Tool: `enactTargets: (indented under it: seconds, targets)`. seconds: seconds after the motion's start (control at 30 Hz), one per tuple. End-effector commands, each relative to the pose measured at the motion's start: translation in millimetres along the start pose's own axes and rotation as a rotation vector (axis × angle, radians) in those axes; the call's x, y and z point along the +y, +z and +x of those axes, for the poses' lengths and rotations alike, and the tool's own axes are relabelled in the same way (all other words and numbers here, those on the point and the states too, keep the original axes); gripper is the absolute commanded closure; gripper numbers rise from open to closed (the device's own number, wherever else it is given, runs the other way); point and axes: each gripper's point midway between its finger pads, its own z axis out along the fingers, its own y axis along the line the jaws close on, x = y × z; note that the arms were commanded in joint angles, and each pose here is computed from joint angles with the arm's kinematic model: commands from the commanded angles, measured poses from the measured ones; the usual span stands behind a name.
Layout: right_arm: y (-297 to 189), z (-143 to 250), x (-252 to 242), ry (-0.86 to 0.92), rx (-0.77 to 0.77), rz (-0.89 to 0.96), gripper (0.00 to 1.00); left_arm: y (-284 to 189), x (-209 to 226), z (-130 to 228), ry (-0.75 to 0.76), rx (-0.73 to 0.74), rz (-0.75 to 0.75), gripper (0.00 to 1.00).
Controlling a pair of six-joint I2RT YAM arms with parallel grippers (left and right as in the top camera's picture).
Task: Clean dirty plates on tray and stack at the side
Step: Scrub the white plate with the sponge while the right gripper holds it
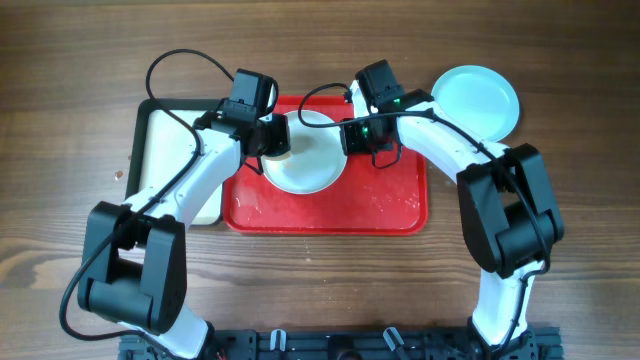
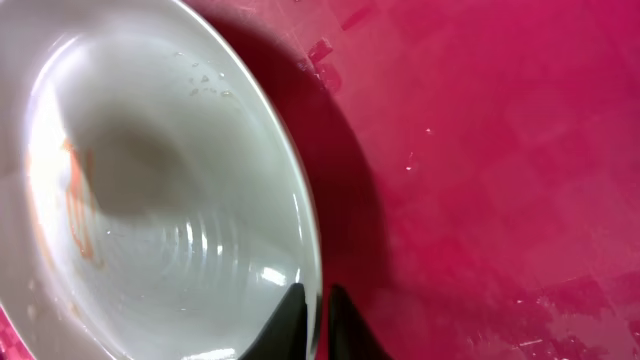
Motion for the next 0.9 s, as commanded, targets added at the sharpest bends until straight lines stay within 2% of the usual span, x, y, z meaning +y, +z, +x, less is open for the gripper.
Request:
enactTargets:
  seconds: [0.0,0.23,0.43,0.53,0.87]
  targets:
    - [10.1,5.5,2.1,0.004,0.026,-0.018,0.96,1.5,-2.9,-1.9,-0.006,-0.003,0.008,0.96]
    - [10.1,5.6,2.3,0.004,0.026,-0.019,0.96,1.7,-3.2,1.9,-0.009,0.01,0.005,0.96]
    - [10.1,5.6,2.7,0.004,0.026,-0.022,0.96,7.5,2.3,11.9,-0.075,0.039,-0.014,0.96]
    - [10.1,5.7,2.7,0.004,0.027,-0.022,0.96,19.3,8.1,19.8,-0.137,0.067,-0.039,0.96]
    - [10.1,5.8,2.8,0.004,0.027,-0.022,0.96,50.7,19.5,44.1,-0.195,0.158,-0.085,0.96]
